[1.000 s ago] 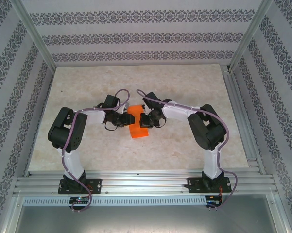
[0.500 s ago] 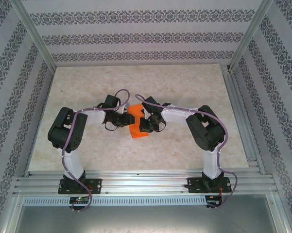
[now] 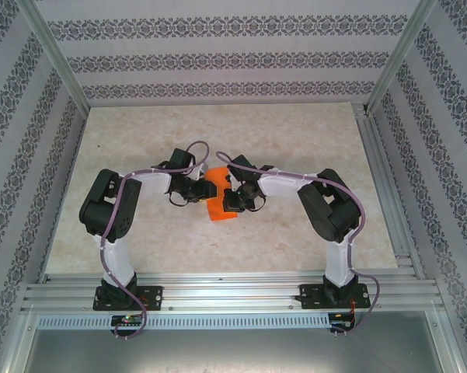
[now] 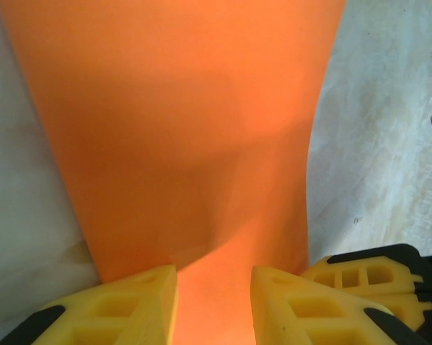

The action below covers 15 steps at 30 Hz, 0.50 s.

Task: Fold a paper plane with a square sheet of paper (fold left side to right side)
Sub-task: Hold the square sheet of paper at the center of the table, then first fold the square sheet of paper in half at the center of the table.

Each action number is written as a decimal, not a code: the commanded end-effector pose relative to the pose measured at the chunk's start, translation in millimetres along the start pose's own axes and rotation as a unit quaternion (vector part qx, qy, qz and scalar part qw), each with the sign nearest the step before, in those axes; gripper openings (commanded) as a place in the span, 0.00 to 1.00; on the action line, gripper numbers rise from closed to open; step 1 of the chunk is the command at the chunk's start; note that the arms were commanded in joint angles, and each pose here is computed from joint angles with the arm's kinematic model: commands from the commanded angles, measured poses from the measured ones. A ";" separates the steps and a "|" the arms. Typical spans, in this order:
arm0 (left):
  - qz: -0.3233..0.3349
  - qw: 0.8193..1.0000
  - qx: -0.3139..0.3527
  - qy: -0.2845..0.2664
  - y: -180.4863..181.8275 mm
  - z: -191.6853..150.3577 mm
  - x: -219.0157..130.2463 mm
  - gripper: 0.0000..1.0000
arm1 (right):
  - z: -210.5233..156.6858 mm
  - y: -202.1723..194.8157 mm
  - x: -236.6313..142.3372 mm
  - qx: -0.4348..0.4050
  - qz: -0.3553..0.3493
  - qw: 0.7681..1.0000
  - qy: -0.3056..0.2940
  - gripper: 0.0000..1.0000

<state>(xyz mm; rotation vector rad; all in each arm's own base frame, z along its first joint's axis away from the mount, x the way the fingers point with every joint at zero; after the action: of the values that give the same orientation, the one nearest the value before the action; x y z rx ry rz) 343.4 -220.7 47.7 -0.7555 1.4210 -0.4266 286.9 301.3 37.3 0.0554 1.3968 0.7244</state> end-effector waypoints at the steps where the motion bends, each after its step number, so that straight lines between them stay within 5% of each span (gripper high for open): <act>1: 0.056 0.998 0.005 -0.020 26.8 18.1 9.3 0.35 | -44.2 -36.6 14.2 0.022 -0.071 0.994 0.074 0.05; 15: 0.025 0.998 -0.007 -0.053 18.2 72.5 6.1 0.38 | -59.8 -46.6 20.6 0.020 -0.091 0.991 0.097 0.05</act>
<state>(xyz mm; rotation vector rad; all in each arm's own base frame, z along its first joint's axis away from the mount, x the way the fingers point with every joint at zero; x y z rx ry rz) 362.7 -224.9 48.7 -0.8163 1.5164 -0.4394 286.7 300.5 36.4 0.0390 1.3721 0.7426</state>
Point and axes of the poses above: each hand's point on the last joint's axis, 136 mm out from that joint toward the fingers, its own x axis out along the fingers, its own y axis along the line the jaws close on, z = x × y, the point moved 3 cm from there along -x, back along the fingers, and after that the axes turned 14 degrees about -x, right-handed, at the moved point
